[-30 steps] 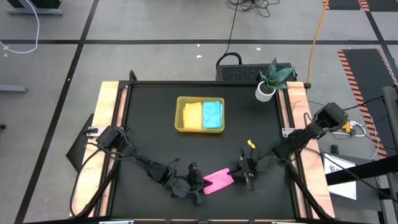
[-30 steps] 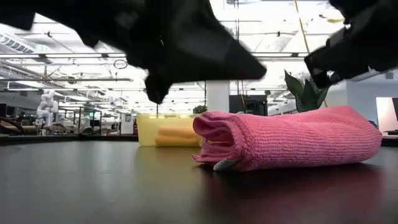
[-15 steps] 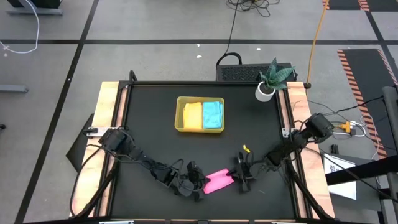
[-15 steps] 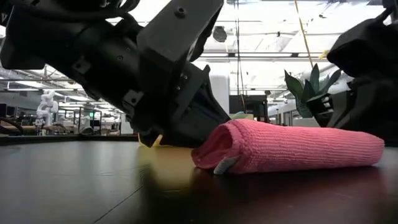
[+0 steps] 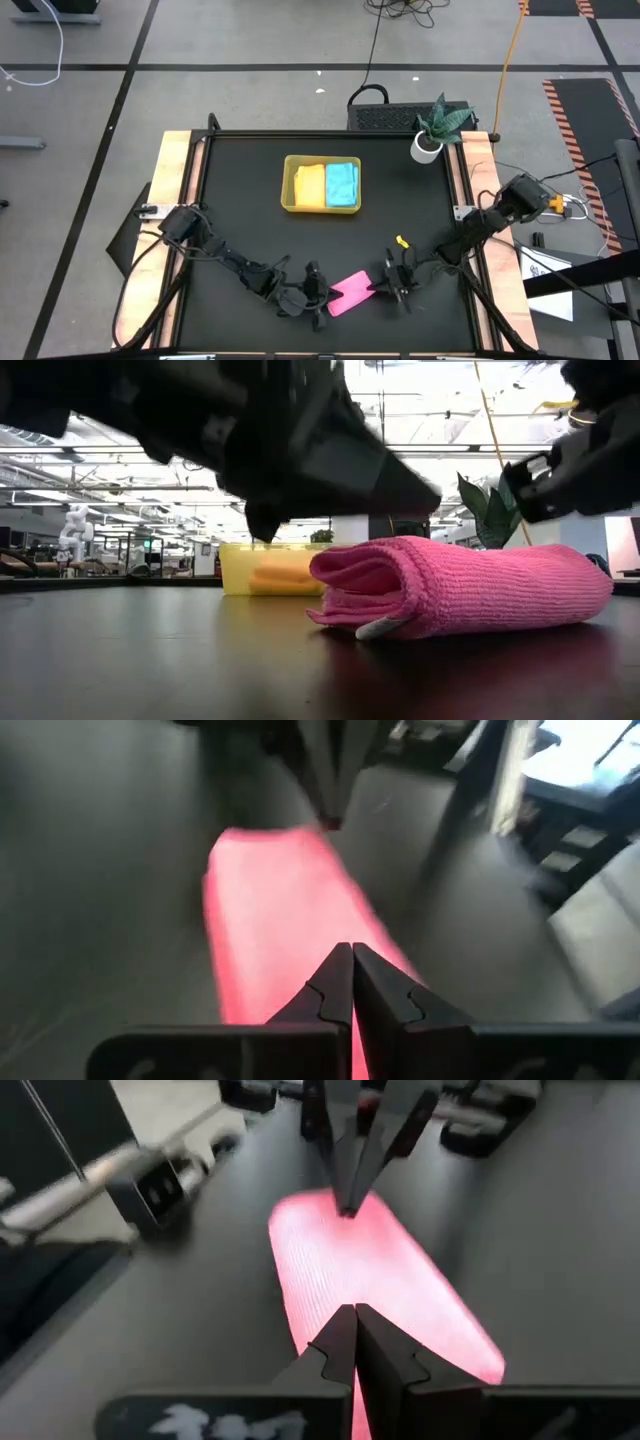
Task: Fold microfiber towels
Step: Fold the pink microfiber cloth, then put the pink folded microfiber cloth in the yellow bin
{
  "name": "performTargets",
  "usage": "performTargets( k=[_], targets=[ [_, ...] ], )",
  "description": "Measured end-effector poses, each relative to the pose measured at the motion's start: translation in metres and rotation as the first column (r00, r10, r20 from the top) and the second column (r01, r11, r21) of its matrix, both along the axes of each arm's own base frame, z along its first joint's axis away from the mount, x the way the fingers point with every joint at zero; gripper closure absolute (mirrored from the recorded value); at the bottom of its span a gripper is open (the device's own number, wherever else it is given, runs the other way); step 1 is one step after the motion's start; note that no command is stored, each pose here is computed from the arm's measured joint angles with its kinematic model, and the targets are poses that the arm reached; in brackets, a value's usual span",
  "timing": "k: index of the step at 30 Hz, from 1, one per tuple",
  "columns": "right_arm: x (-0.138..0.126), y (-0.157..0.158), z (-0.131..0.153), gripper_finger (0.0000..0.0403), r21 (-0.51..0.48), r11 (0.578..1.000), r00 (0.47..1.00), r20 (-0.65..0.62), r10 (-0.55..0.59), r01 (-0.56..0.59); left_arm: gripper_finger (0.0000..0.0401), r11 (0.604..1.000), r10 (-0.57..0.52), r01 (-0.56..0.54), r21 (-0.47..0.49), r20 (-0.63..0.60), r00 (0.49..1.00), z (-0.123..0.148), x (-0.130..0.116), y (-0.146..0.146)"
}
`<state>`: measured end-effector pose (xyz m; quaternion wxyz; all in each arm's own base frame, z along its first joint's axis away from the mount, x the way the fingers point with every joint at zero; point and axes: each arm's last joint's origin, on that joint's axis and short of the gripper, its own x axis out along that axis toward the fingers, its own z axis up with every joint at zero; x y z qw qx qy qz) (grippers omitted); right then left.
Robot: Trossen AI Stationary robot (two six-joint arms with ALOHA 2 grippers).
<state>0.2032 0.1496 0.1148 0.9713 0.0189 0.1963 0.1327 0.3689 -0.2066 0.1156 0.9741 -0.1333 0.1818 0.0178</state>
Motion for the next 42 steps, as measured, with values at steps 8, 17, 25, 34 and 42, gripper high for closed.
performTargets(
  k=[8, 17, 25, 34, 42],
  targets=[
    [0.006, -0.007, -0.032, 0.0403, -0.037, 0.999, 0.993, -0.109, -0.042, 0.038, 0.0387, 0.998, 0.061, -0.061, 0.0, -0.129, 0.99, -0.027, 0.0, 0.01],
    [0.005, -0.004, -0.015, 0.0403, -0.066, 0.998, 0.999, -0.031, 0.007, -0.009, 0.0395, 0.992, -0.064, 0.062, 0.112, 0.013, 0.998, 0.006, -0.003, -0.017],
    [-0.003, -0.001, 0.016, 0.0403, -0.069, 0.996, 0.997, 0.059, 0.057, -0.053, 0.0371, 0.928, -0.288, 0.233, 0.289, 0.163, 0.944, 0.041, 0.003, -0.043],
    [-0.012, 0.003, 0.019, 0.0403, -0.099, 0.991, 0.995, 0.017, 0.094, -0.092, 0.025, 0.789, -0.448, 0.407, 0.46, -0.021, 0.894, 0.059, 0.013, -0.062],
    [-0.013, 0.003, 0.017, 0.0403, -0.103, 0.99, 0.996, -0.006, 0.093, -0.094, 0.014, 0.689, -0.247, 0.406, 0.6, -0.332, 0.91, 0.047, 0.002, -0.07]
  ],
)
